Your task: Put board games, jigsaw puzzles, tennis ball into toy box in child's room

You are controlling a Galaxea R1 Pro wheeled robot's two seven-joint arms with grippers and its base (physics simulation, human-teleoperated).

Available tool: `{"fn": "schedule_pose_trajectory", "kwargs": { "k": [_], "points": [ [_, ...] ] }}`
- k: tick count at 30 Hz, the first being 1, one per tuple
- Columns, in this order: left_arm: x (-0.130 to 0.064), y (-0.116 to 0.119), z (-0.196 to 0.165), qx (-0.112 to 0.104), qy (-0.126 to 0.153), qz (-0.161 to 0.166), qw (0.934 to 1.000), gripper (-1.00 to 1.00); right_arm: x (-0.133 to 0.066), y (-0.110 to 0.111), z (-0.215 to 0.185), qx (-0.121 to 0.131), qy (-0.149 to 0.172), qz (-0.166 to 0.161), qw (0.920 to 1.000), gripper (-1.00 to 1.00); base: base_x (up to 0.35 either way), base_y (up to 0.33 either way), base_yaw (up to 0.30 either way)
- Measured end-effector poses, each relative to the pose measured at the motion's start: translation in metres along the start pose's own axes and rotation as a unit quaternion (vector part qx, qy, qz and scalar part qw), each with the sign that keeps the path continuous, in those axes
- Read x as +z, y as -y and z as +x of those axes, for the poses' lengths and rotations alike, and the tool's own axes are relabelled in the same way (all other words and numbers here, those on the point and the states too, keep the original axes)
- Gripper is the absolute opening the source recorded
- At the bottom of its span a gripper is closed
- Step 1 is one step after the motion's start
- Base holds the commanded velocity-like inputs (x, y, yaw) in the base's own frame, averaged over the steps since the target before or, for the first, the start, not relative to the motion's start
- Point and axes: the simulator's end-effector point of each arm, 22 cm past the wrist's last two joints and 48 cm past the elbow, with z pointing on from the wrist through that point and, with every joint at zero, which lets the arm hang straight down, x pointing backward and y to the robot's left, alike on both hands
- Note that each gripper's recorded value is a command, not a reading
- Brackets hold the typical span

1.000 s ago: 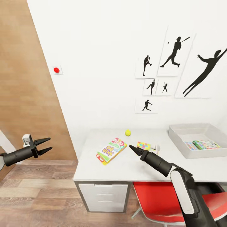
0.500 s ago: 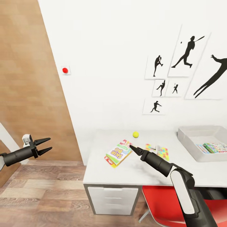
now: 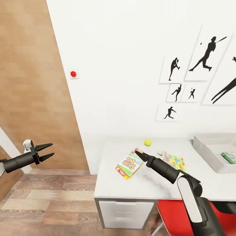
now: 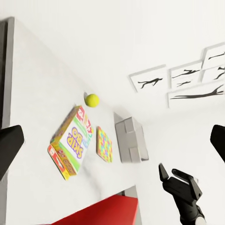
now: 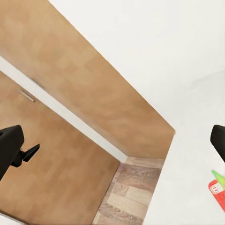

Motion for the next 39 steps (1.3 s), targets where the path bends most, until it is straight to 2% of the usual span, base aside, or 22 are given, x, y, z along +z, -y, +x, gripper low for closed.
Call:
{"fn": "schedule_pose_trajectory", "kwargs": {
  "k": [10,20,26,29,32,39],
  "points": [
    [0.0,-0.001,0.0,0.0,0.0,-0.001,1.0,1.0,0.0,0.003,0.0,-0.001,0.002,0.004,1.0,1.0,0.146,0.04,0.0],
    [0.001,-0.002,0.001,0.001,-0.002,-0.003,1.0,1.0,0.0,0.013,0.001,-0.008,-0.001,0.026,0.9996,1.0,0.157,0.107,0.0],
    [0.001,-0.002,-0.002,0.018,0.005,-0.003,0.9998,1.0,0.0,0.027,0.003,-0.005,-0.001,0.057,0.9984,1.0,0.127,0.026,0.0],
    [0.001,-0.002,-0.004,0.03,0.009,-0.003,0.9995,1.0,-0.001,0.046,0.009,0.001,-0.008,0.092,0.9957,1.0,0.078,0.006,0.0],
    [0.001,-0.002,-0.005,0.034,0.011,-0.003,0.9994,1.0,-0.002,0.057,0.013,0.005,-0.011,0.114,0.9934,1.0,0.033,0.003,0.0],
    [0.001,-0.002,-0.006,0.039,0.013,-0.003,0.9991,1.0,-0.003,0.064,0.017,0.008,-0.014,0.13,0.9914,1.0,0.007,0.001,0.0]
  ]
}}
